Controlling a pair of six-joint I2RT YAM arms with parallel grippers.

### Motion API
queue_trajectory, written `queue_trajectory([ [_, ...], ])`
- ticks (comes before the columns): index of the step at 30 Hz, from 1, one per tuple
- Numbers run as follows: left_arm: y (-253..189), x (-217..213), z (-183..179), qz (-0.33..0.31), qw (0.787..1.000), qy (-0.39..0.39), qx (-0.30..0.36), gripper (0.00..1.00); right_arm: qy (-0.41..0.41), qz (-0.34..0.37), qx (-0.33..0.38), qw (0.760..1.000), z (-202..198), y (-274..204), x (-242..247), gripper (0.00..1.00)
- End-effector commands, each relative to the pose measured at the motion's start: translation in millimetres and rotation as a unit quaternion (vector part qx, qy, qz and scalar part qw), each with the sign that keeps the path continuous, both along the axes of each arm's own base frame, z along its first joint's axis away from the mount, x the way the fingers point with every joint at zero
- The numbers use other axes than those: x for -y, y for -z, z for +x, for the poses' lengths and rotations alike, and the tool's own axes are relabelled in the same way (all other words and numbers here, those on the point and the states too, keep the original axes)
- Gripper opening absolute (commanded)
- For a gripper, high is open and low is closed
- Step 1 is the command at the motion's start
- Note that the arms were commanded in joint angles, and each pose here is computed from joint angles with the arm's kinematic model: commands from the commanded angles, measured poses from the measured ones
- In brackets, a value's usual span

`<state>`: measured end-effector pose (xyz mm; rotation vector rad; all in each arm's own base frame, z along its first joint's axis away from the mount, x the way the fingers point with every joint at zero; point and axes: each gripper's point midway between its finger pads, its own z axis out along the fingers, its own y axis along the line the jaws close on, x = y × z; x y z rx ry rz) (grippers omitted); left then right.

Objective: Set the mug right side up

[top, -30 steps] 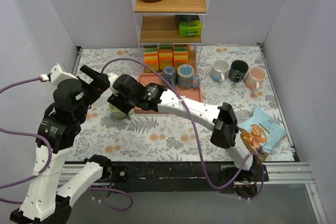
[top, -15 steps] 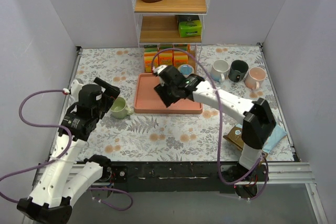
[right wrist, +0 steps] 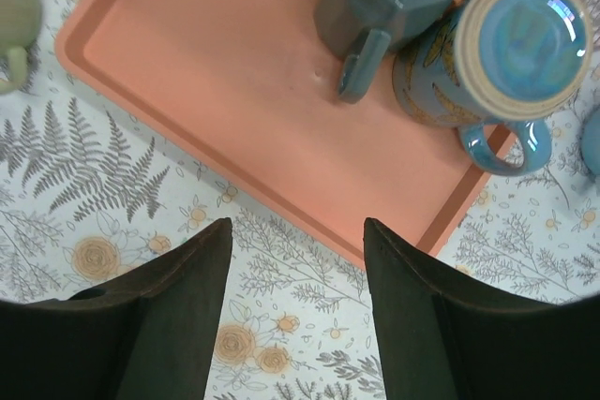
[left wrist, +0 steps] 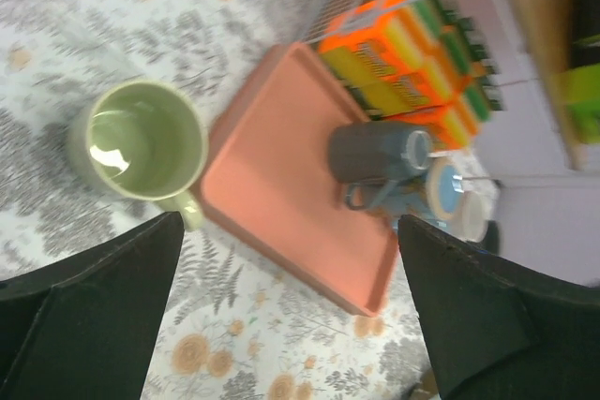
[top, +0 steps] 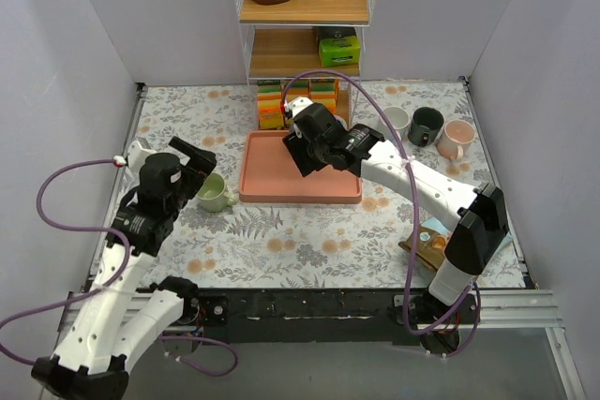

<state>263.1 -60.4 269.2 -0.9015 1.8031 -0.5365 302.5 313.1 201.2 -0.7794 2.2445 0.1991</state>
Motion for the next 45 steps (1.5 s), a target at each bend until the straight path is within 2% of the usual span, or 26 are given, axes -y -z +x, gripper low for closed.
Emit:
queue_trajectory([
  [1,47.5,-17.5,-7.9,0.009,0.99,-0.074,-0.122,0.98,-0.005,0.055,0.044,0.998,9.2,-54.4,-9.7,0.65],
  [2,62.5,-17.7,-8.4,0.019,0.984,-0.079,-0.156,0.98,-0.006,0.059,0.043,0.997,8.4,-57.3,-9.8,0.65],
  [4,73.9,-17.5,-7.7,0.021,0.98,-0.086,-0.18,0.98,-0.004,0.06,0.042,0.997,7.5,-60.3,-7.9,0.65],
  [10,113.8,-14.1,-2.5,0.009,0.972,-0.1,-0.214,0.98,0.009,0.068,0.038,0.997,4.5,-62.4,0.4,0.65],
  [13,136.8,-18.3,-4.9,0.009,0.964,-0.116,-0.239,0.94,0.017,0.068,0.038,0.997,4.8,-62.4,5.7,0.65],
  [20,160.6,-30.1,0.2,0.016,0.956,-0.139,-0.258,0.76,0.034,0.065,0.038,0.997,4.7,-60.8,18.5,0.64],
  [23,162.1,-36.4,7.7,0.027,0.957,-0.142,-0.252,0.66,0.04,0.063,0.038,0.996,4.4,-59.5,23.2,0.64],
  [28,166.9,-47.6,18.6,0.052,0.955,-0.144,-0.252,0.38,0.048,0.058,0.036,0.997,3.8,-56.5,30.3,0.64],
  [31,170.7,-49.0,25.1,0.077,0.954,-0.131,-0.26,0.31,0.052,0.056,0.037,0.996,3.7,-56.7,33.9,0.64],
  [39,166.1,-46.3,43.6,0.113,0.959,-0.089,-0.242,0.0,0.065,0.058,0.04,0.995,5.0,-59.7,42.5,0.64],
  [42,155.3,-45.2,62.0,0.154,0.961,-0.054,-0.221,0.0,0.069,0.057,0.038,0.995,4.1,-58.4,44.8,0.64],
  [45,146.6,-46.5,83.9,0.214,0.953,-0.013,-0.214,0.0,0.072,0.057,0.036,0.995,2.9,-57.9,46.6,0.64],
])
